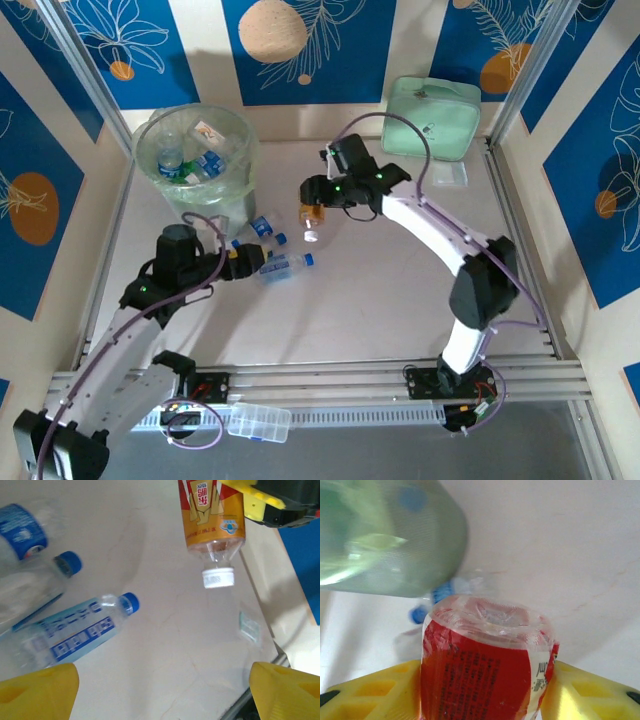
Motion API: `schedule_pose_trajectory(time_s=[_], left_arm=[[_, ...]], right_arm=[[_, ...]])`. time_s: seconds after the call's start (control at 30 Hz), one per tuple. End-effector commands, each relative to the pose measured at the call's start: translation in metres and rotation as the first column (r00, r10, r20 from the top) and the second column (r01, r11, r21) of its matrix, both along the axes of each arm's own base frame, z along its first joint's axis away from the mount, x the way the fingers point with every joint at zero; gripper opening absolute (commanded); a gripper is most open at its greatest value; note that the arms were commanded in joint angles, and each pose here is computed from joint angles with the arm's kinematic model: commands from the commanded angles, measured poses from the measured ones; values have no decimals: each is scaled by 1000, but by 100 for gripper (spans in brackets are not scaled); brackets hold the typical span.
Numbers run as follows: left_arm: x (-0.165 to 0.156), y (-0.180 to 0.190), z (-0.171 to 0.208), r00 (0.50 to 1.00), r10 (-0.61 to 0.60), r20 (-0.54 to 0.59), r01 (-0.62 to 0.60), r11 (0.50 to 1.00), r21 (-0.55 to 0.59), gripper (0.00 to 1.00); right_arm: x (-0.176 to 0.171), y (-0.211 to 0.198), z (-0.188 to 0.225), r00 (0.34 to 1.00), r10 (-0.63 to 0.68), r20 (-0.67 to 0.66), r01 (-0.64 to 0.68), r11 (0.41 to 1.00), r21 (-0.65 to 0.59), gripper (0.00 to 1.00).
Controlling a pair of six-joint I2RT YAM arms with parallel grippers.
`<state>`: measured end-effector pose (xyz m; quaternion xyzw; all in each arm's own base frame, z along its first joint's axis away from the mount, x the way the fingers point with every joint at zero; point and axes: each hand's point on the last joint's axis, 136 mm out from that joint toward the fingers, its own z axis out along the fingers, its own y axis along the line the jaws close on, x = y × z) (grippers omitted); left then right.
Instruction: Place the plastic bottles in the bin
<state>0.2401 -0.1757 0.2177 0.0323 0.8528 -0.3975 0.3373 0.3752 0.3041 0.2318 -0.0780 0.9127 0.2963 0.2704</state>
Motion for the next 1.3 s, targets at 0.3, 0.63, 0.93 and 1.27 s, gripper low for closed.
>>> schedule_pose_trajectory(time_s=[0.3, 0.63, 0.93, 1.27], left_arm=[[27, -96, 110, 876, -334, 348, 446, 836, -321, 89], [38, -116, 119, 848, -422, 321, 522, 770, -367, 90], [17, -132, 139, 816, -428, 389, 574, 684, -450, 86], [21, -144, 107, 860, -426, 281, 510, 735, -447, 76]], right_arm=[[-45, 0, 79, 984, 157, 82, -175, 788, 590, 55], [-69, -20, 96, 965, 183, 188, -263, 670, 694, 55], [-79, -23, 113, 958, 176, 225, -285, 581, 762, 55], [-87, -19, 119, 949, 176, 262, -315, 590, 743, 54]])
